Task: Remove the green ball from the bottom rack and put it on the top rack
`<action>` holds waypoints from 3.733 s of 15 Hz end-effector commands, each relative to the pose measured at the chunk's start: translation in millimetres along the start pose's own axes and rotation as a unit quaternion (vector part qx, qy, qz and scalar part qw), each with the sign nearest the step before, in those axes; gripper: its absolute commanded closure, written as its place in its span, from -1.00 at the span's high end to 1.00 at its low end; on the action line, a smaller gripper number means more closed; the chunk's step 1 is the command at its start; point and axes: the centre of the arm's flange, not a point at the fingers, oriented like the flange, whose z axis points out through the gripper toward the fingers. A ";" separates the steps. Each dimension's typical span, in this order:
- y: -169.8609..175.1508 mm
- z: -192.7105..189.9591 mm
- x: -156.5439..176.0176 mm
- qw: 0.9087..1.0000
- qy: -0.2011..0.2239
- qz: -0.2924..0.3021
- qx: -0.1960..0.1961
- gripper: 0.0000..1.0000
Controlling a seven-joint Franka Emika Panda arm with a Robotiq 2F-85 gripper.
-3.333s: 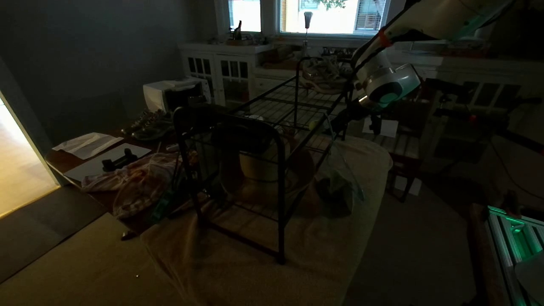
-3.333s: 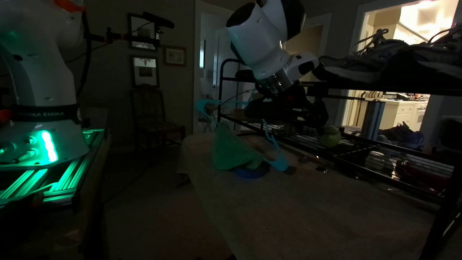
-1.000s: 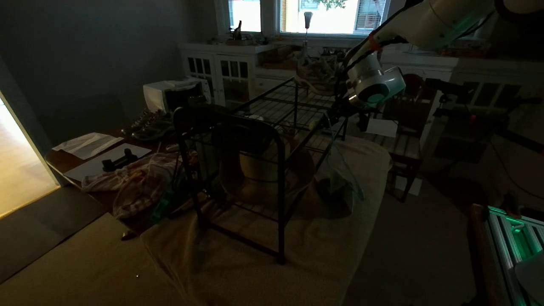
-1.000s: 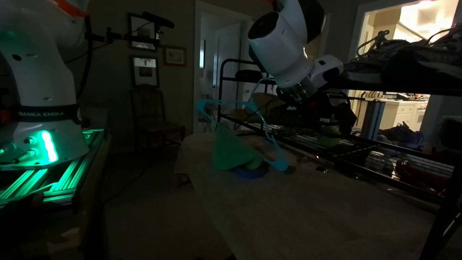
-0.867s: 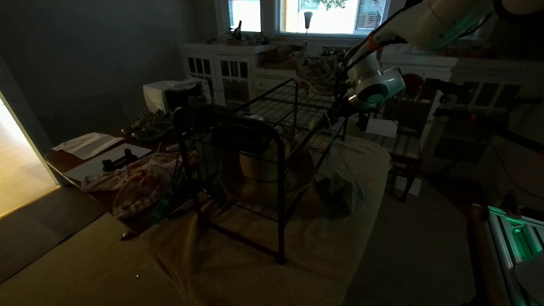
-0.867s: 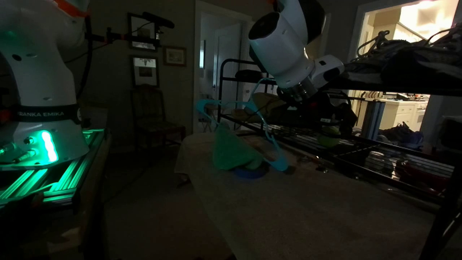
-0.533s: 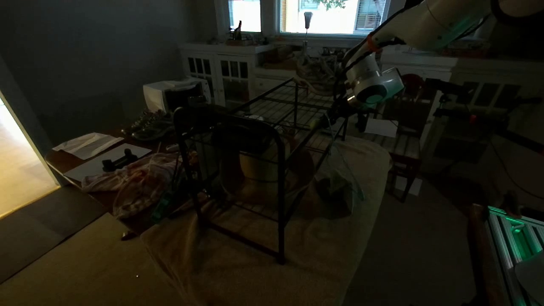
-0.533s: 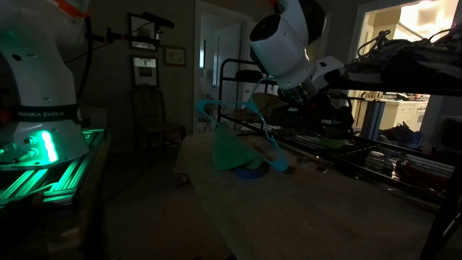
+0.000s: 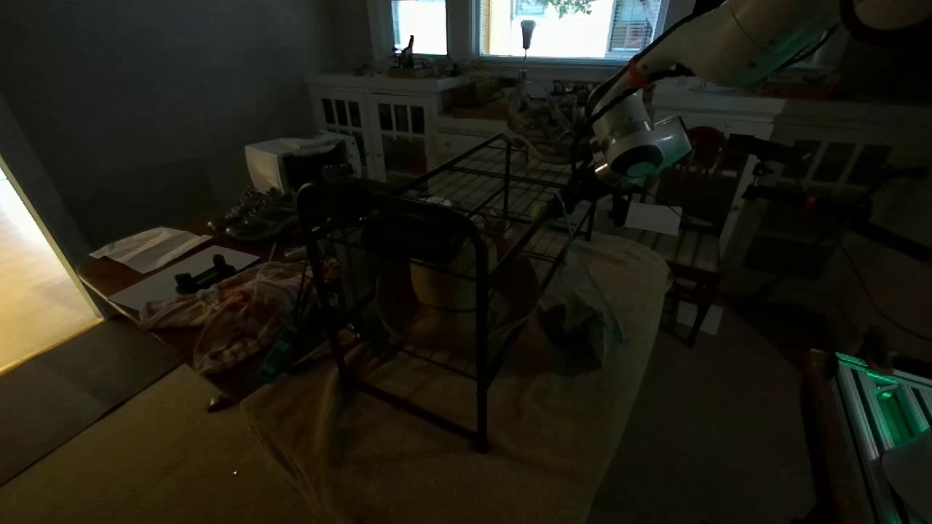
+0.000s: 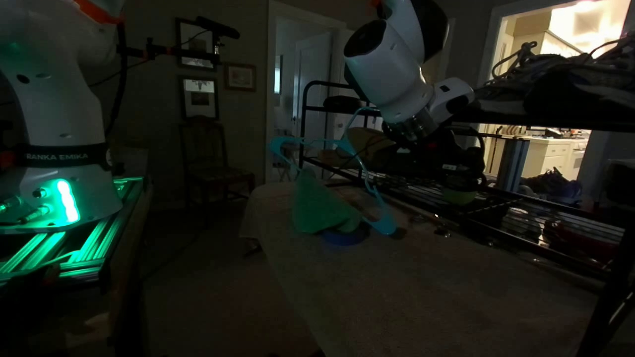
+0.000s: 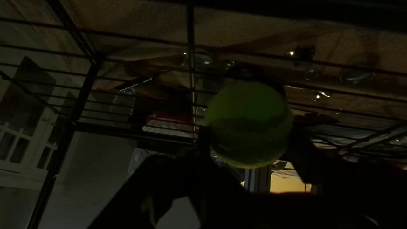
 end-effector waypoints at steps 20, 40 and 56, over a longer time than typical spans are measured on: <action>-49.3 -157.2 -21.8 0.994 -0.086 0.068 -0.025 -0.28; -71.8 -232.4 21.3 0.946 -0.297 0.112 0.062 -0.28; -69.6 -237.2 168.4 0.991 -0.074 0.093 0.063 -0.28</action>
